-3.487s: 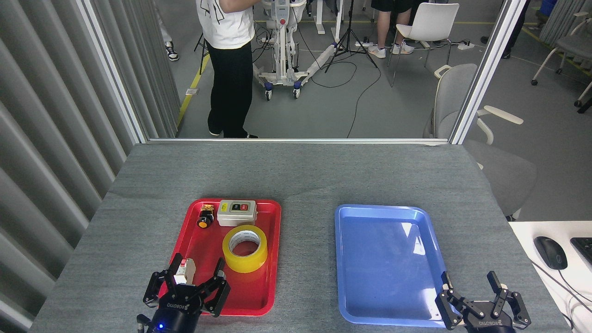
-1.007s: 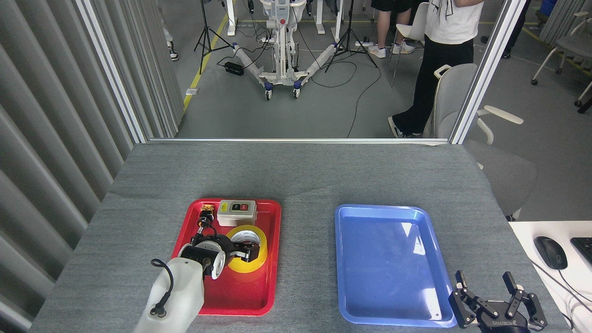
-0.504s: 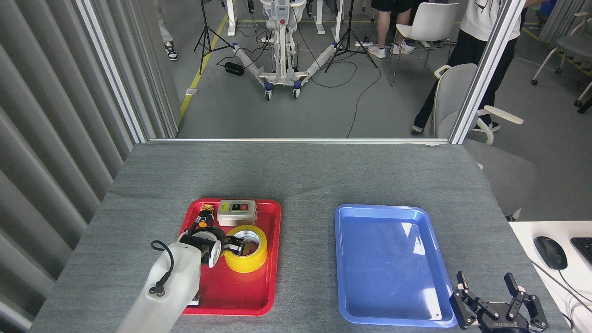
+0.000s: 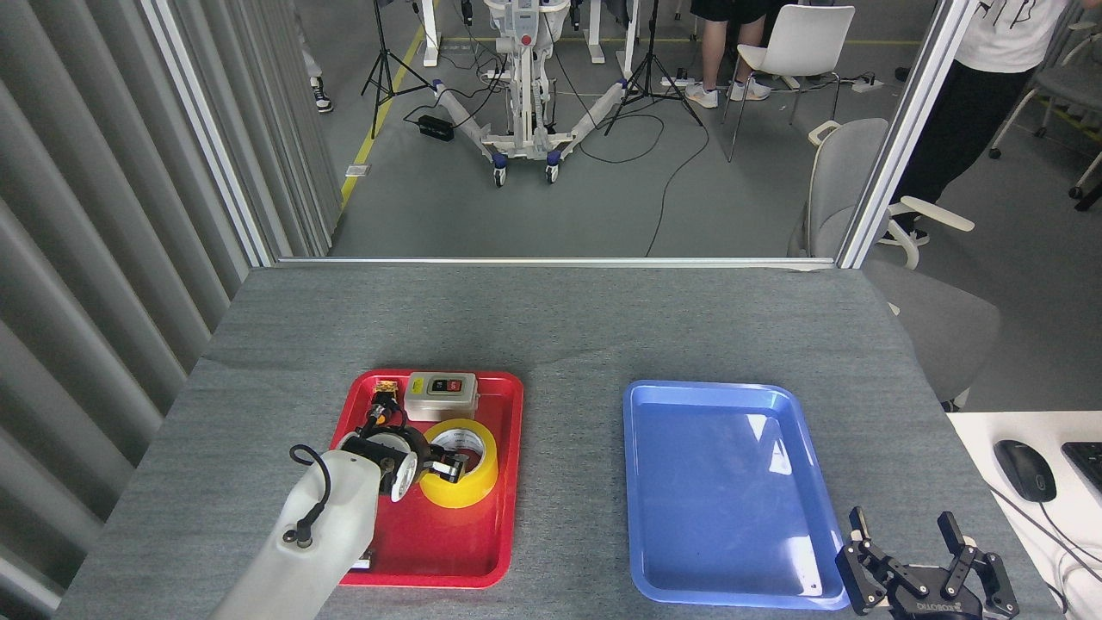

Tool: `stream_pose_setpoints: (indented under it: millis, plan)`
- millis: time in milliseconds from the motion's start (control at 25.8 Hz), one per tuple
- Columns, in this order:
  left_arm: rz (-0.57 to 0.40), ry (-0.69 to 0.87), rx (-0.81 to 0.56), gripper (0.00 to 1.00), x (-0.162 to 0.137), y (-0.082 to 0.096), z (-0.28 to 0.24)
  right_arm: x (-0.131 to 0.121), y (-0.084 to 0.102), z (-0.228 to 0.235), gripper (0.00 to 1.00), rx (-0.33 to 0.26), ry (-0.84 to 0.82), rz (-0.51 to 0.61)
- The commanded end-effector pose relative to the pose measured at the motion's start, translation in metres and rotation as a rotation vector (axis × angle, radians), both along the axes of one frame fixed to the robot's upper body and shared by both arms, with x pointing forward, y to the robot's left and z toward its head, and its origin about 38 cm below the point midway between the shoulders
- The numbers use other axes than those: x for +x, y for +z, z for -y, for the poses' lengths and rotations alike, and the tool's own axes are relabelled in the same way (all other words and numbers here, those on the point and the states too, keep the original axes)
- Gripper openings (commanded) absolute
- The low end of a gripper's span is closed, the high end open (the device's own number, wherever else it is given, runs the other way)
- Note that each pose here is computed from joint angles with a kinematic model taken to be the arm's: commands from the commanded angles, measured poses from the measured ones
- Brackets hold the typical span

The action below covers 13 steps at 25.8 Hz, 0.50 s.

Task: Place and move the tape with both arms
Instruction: 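Lower the left gripper and grasp the rim of the yellow tape, then lift the tape with the left gripper and carry it toward the blue tray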

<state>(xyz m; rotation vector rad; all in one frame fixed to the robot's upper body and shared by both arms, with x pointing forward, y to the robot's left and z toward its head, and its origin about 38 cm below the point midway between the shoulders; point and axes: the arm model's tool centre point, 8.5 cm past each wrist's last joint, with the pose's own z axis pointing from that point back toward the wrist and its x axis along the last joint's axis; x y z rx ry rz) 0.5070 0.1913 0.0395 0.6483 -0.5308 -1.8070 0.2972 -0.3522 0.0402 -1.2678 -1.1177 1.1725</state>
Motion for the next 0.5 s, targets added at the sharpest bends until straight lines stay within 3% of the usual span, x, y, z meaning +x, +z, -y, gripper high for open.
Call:
stream_pose_setpoints:
  millis: [0,271,465]
  plan:
    - [0.009,-0.003,0.008,0.73,-0.0002,-0.0048,-0.0022,-0.0002,0.0,0.0015,1.0,-0.001,-0.016,0.0]
    - [0.017,-0.01,0.005,0.54,0.0002,-0.0051,-0.0019,-0.0008,-0.0007,0.0011,1.0,-0.001,-0.016,-0.002]
    - [0.002,-0.019,0.014,0.48,-0.0011,-0.0086,-0.0086,-0.0004,-0.001,-0.0005,1.0,-0.002,-0.012,-0.001]
